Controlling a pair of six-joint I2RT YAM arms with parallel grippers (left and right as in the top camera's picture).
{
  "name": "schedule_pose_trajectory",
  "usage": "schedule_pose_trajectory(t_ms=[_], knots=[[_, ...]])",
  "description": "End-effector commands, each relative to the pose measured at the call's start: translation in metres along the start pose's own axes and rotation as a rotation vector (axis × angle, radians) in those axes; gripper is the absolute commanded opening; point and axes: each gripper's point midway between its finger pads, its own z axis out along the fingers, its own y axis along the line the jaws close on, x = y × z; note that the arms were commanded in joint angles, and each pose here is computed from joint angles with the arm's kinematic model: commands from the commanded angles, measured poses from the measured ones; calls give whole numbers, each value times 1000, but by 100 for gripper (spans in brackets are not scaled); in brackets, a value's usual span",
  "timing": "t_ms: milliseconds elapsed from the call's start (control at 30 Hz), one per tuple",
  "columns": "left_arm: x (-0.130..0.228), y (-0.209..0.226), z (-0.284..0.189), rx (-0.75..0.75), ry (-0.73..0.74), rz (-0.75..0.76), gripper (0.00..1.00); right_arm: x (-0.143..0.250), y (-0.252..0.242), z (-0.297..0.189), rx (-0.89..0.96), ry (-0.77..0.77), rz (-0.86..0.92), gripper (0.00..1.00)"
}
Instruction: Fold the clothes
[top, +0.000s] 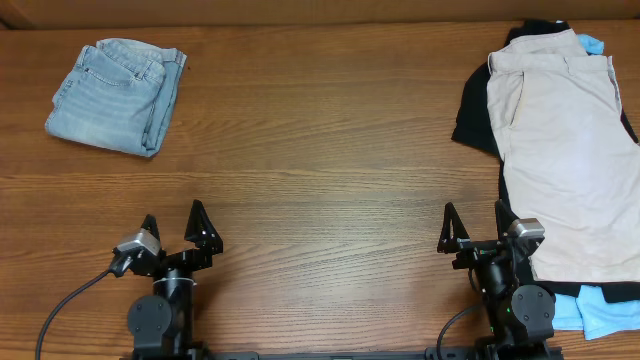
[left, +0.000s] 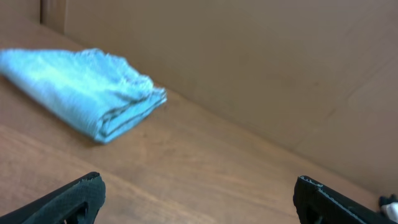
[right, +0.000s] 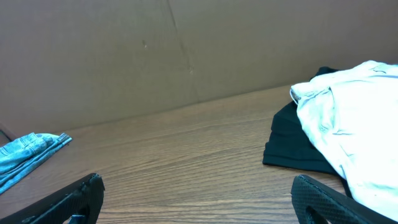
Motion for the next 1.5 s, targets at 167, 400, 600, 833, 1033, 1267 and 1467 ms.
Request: schedule_pose_trajectory(t_ms=[167,400,600,833,1033,1267,1467], knots=[[16,8,2,-11,33,34,100,0,-1,0,4,-11,1,100],[17,8,2,-12,34,34,100,0,-1,0,4,-11,1,100],[17,8,2,-12,34,34,100,0,-1,0,4,-11,0,100],[16,8,2,-11,34,34,100,0,-1,0,4,-11,1,100],[17,8,2,-12,34,34,100,0,-1,0,4,-11,0,100],[16,8,2,-11,34,34,100,0,-1,0,4,-11,0,100],[17,8,2,-12,34,34,100,0,-1,0,4,-11,1,100]])
